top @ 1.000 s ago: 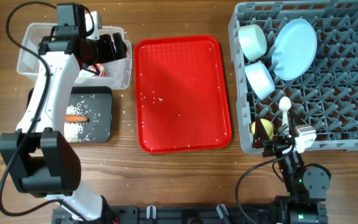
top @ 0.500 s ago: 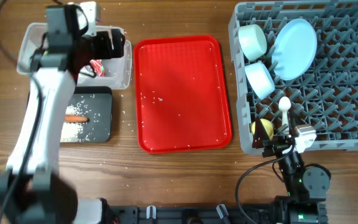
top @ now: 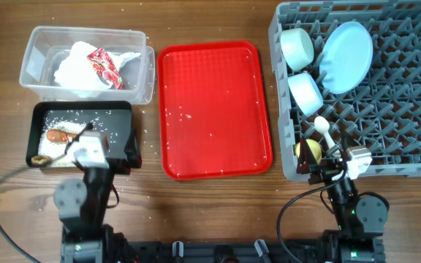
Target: Sort waste into correct bins and load items into the dishwasher rack
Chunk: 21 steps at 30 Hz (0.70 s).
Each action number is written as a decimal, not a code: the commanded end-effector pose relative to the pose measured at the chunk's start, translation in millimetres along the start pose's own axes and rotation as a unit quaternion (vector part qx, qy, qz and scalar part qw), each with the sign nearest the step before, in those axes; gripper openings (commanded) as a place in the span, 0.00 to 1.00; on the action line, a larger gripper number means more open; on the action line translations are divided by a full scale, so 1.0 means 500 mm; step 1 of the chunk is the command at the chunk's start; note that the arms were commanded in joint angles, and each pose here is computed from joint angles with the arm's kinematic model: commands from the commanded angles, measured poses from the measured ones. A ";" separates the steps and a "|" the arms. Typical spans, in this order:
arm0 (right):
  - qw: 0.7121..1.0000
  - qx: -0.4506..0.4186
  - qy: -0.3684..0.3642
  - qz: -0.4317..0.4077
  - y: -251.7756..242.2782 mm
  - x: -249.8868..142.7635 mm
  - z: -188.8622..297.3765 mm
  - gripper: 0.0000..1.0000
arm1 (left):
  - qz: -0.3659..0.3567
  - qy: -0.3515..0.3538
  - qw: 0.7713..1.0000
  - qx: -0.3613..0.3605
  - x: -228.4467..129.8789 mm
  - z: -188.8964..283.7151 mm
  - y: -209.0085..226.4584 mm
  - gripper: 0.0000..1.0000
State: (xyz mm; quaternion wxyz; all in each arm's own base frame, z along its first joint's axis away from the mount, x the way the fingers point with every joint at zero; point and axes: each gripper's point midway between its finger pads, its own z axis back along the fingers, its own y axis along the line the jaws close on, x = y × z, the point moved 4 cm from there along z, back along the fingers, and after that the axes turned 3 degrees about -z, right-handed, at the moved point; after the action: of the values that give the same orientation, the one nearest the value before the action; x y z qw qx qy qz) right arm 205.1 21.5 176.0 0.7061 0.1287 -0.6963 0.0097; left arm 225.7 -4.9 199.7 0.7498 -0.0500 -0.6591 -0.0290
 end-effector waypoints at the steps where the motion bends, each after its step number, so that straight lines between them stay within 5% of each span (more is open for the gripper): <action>1: 1.000 -0.003 -0.006 0.007 -0.001 0.004 0.001 1.00 | -0.012 -0.029 0.999 0.004 -0.032 0.017 -0.001 1.00; 21: 1.000 -0.003 -0.006 0.007 -0.001 0.004 0.001 1.00 | -0.009 -0.034 0.999 0.015 -0.079 0.031 0.003 1.00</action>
State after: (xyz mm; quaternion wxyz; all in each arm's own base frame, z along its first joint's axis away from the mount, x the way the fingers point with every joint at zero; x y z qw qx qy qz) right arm 205.1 21.5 175.9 0.7062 0.1287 -0.6962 0.0097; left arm 205.5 -5.1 164.9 0.7271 -0.0409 -0.6848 -0.0279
